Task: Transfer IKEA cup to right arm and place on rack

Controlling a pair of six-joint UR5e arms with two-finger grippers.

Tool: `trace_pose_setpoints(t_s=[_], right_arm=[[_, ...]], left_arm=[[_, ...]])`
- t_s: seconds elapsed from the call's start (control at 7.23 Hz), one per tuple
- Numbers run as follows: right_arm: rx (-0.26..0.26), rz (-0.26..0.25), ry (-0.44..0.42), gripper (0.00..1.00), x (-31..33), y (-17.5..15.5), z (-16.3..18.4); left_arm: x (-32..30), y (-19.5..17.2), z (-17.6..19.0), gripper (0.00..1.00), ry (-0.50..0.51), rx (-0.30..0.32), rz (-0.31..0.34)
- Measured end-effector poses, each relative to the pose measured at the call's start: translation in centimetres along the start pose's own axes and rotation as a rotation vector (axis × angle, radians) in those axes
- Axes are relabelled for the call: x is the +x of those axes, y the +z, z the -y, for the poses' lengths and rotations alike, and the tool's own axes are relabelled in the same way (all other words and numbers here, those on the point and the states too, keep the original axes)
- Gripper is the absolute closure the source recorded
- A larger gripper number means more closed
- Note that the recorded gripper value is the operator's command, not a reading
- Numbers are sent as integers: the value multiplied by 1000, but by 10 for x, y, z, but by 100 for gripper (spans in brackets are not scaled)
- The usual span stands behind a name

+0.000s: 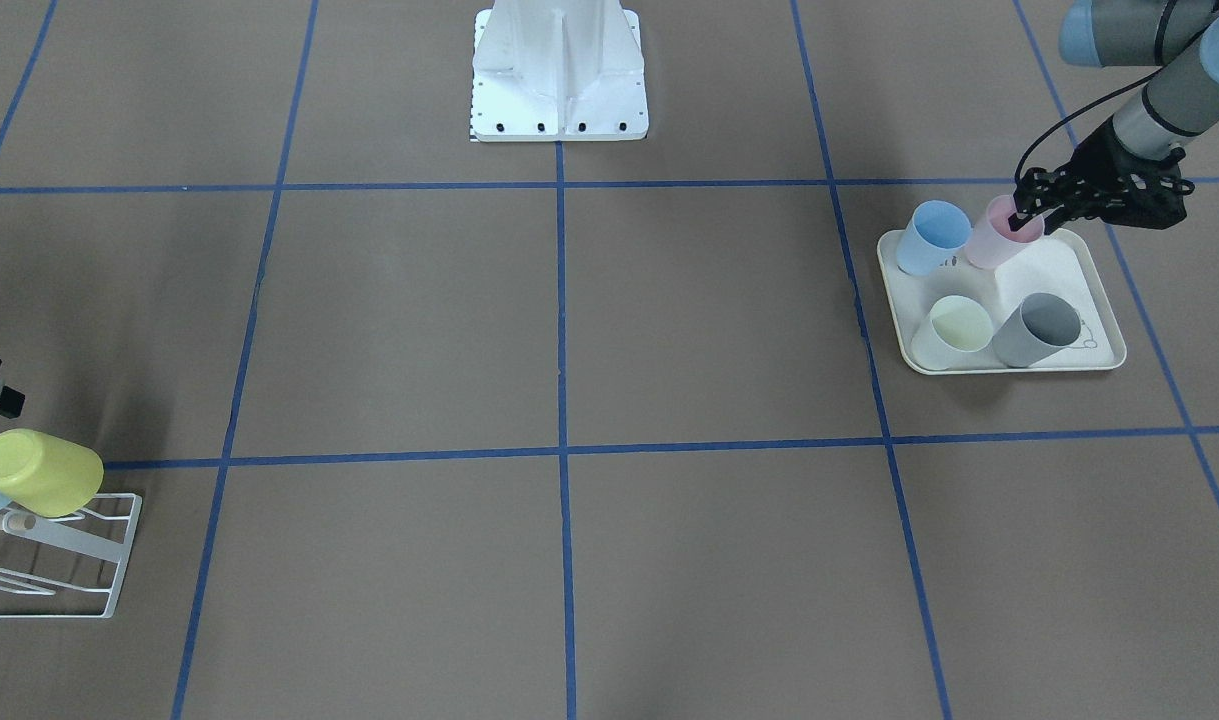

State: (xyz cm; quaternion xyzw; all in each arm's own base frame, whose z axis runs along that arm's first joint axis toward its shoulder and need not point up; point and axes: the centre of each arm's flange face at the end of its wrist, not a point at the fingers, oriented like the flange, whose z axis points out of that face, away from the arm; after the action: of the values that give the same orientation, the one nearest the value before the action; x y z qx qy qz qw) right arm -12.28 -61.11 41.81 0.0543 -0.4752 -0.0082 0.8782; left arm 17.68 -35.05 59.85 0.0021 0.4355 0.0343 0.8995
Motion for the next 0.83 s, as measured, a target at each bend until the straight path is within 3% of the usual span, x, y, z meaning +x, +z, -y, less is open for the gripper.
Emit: trace_pose_setpoints(t_s=[0.42,0.83], right_arm=[[-29,34,59,2,-52,15,-33],[-55,85,115,2,-114,32,-68]], left_arm=[[4,-10,0,100,0,-6,-34],[-15,-71,16,100,-99,39,-147]])
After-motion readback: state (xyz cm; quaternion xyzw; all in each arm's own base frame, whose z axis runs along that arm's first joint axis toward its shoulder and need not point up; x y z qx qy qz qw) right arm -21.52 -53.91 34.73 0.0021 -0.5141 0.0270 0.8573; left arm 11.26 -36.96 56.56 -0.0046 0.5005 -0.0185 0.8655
